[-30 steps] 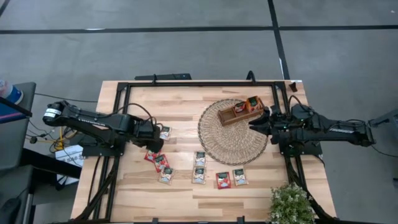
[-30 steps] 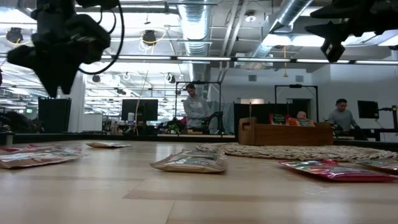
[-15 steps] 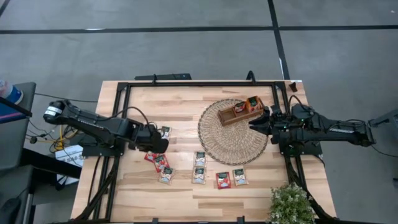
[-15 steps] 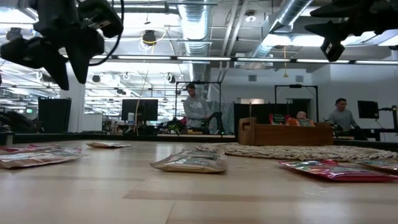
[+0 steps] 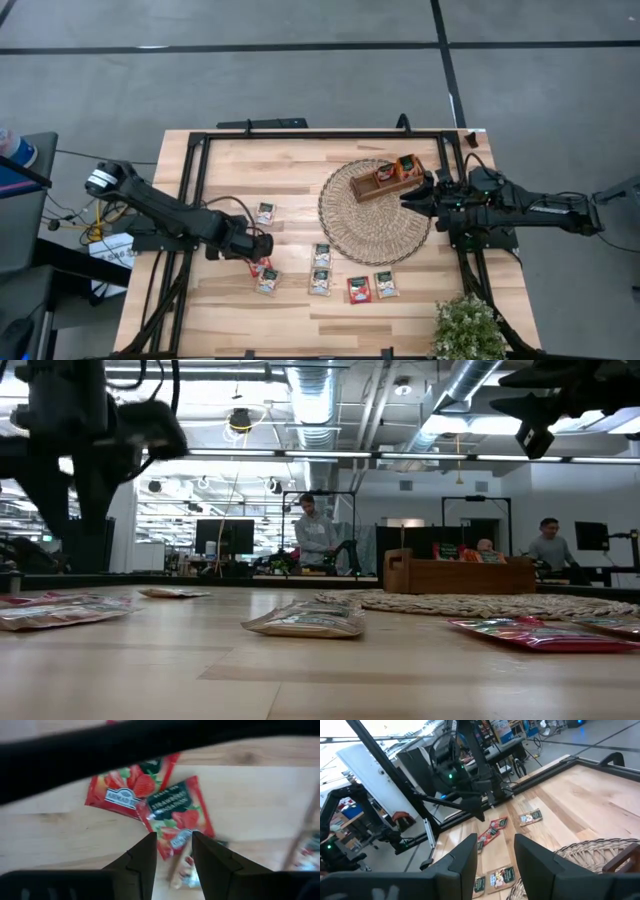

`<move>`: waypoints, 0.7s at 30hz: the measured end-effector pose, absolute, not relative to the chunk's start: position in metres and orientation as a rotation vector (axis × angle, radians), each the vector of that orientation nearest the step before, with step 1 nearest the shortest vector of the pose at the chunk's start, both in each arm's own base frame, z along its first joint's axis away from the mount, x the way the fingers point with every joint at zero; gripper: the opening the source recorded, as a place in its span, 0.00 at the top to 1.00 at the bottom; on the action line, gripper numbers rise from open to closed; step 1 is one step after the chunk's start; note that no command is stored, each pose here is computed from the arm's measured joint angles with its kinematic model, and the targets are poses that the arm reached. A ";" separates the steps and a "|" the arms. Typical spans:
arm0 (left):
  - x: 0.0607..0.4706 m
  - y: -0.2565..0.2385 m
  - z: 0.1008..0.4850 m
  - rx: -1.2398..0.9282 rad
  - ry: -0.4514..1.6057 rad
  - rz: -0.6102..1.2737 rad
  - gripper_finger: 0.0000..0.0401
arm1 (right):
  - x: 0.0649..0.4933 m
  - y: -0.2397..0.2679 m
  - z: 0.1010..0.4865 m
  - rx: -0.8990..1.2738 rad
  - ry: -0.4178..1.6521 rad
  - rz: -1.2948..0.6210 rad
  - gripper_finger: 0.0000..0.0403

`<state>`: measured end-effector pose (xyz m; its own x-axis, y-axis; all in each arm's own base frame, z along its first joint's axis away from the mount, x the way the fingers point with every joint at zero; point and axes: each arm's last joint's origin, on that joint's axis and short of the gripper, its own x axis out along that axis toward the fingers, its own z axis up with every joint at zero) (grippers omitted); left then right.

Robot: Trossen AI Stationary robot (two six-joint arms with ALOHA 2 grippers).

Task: Pick & Place Tea
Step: Put the red tea pack into the middle compartment of the brown organizer

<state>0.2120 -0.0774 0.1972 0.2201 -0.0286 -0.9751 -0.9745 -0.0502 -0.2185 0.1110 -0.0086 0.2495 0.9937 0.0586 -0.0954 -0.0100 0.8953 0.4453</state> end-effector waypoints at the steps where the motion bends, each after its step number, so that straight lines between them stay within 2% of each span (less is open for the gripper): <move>1: 0.214 -0.078 0.193 -1.366 1.049 1.084 0.72 | 0.111 -0.009 0.250 0.460 0.107 0.036 0.70; 14: 0.232 -0.085 0.173 -1.584 0.902 1.267 0.74 | 0.111 -0.009 0.249 0.461 0.108 0.036 0.70; 21: 0.245 -0.090 0.169 -1.581 0.899 1.332 0.74 | 0.111 -0.009 0.249 0.460 0.109 0.035 0.70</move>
<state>0.2450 -0.0904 0.1689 0.1714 0.0019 -0.9852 -0.9143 -0.3721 -0.1598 0.1109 -0.0086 0.2494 0.9936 0.0585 -0.0968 -0.0094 0.8955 0.4451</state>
